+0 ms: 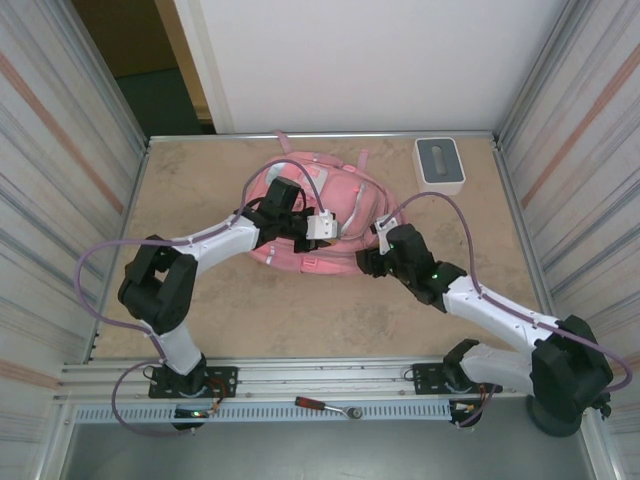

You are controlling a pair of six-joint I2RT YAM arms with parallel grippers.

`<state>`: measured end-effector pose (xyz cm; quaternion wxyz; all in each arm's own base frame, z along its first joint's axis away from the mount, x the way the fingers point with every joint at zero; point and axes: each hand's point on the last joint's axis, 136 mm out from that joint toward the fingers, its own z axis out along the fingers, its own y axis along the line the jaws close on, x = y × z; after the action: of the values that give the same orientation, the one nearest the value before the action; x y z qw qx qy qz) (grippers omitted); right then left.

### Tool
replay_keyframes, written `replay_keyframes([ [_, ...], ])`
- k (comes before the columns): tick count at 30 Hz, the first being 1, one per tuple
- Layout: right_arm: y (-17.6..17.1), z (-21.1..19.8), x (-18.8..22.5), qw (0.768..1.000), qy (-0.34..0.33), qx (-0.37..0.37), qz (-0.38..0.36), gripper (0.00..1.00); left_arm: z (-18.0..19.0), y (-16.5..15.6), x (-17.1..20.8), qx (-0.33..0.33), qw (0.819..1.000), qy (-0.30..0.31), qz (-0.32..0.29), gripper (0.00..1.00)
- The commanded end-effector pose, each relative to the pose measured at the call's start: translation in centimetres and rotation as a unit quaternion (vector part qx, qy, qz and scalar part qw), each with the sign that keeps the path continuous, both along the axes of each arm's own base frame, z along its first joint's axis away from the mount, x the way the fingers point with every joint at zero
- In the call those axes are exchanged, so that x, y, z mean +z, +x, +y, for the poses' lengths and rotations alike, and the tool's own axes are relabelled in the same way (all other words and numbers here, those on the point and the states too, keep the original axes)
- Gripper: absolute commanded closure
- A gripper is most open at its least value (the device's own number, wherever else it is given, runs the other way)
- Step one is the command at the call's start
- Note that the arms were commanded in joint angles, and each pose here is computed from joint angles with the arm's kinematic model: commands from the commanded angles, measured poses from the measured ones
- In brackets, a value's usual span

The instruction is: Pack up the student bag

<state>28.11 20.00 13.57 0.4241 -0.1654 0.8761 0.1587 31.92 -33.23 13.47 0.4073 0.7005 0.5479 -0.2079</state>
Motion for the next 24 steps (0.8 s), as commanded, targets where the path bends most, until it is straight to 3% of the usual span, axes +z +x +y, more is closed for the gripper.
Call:
replay_keyframes([
  [1,1.4,-0.4,1.3,0.998,-0.03,-0.028,-0.037,0.5,-0.1,-1.0,2.3,-0.013,0.999,-0.03,0.017,1.0],
  [11,2.2,1.5,-0.3,1.0,-0.014,-0.012,-0.01,0.68,0.2,-1.3,2.1,-0.013,0.999,-0.026,0.019,1.0],
  [20,2.1,0.7,0.2,0.999,0.039,0.004,0.001,1.0,1.8,-0.9,2.0,0.001,0.999,-0.03,0.02,1.0],
  [24,2.5,-1.3,0.0,0.999,0.048,-0.022,0.014,1.0,2.9,-0.8,1.7,0.011,0.999,-0.037,0.018,1.0],
])
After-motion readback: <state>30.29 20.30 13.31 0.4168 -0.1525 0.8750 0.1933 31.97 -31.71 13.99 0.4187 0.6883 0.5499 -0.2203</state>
